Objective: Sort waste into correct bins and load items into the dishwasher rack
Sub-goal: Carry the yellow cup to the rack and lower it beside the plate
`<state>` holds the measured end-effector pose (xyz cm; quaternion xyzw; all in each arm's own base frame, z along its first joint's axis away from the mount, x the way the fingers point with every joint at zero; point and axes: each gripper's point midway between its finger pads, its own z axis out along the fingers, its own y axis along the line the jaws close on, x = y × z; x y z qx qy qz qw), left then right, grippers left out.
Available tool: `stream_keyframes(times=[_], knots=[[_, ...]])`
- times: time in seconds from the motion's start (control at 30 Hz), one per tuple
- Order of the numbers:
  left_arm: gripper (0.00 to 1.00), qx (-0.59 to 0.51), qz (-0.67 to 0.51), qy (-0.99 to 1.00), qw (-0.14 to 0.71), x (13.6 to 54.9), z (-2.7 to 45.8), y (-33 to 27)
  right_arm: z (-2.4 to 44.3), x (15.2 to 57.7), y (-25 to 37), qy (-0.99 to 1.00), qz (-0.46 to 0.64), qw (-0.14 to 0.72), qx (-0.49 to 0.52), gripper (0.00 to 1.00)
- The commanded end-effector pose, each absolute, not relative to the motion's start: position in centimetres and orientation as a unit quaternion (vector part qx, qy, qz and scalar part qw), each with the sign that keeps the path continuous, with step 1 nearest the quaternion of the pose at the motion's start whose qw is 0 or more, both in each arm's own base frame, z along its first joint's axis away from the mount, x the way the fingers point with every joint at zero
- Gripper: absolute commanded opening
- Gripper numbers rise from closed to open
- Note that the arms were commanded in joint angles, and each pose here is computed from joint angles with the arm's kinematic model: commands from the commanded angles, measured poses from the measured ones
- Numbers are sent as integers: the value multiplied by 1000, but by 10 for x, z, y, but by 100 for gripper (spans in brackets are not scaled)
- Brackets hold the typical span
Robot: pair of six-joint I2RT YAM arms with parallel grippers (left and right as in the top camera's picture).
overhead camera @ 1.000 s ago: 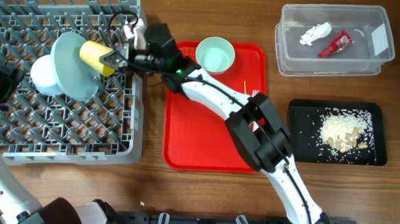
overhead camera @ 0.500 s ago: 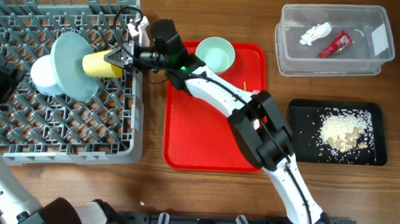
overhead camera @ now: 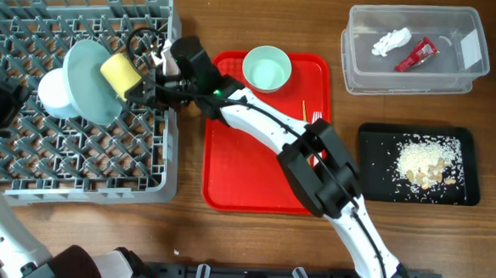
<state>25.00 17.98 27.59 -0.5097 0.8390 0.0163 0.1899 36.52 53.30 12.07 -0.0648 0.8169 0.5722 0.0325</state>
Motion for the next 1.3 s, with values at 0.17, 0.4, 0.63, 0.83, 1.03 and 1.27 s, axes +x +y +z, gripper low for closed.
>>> stream_keyframes(times=[0.17, 0.4, 0.63, 0.83, 1.03, 1.27], knots=[[100, -511, 26, 837, 192, 248, 277, 184, 161, 387, 507, 838, 528, 122, -62, 15], [100, -511, 26, 837, 192, 248, 277, 184, 206, 386, 484, 850, 497, 166, -53, 27], [100, -511, 26, 837, 192, 248, 277, 184, 224, 390, 469, 857, 471, 203, -45, 54], [100, -511, 26, 838, 192, 248, 277, 184, 228, 393, 463, 857, 457, 227, -70, 43], [100, -511, 25, 837, 192, 248, 277, 184, 239, 400, 462, 845, 462, 253, -87, 9], [100, -513, 25, 837, 192, 248, 277, 184, 223, 388, 503, 823, 483, 269, -131, 4]])
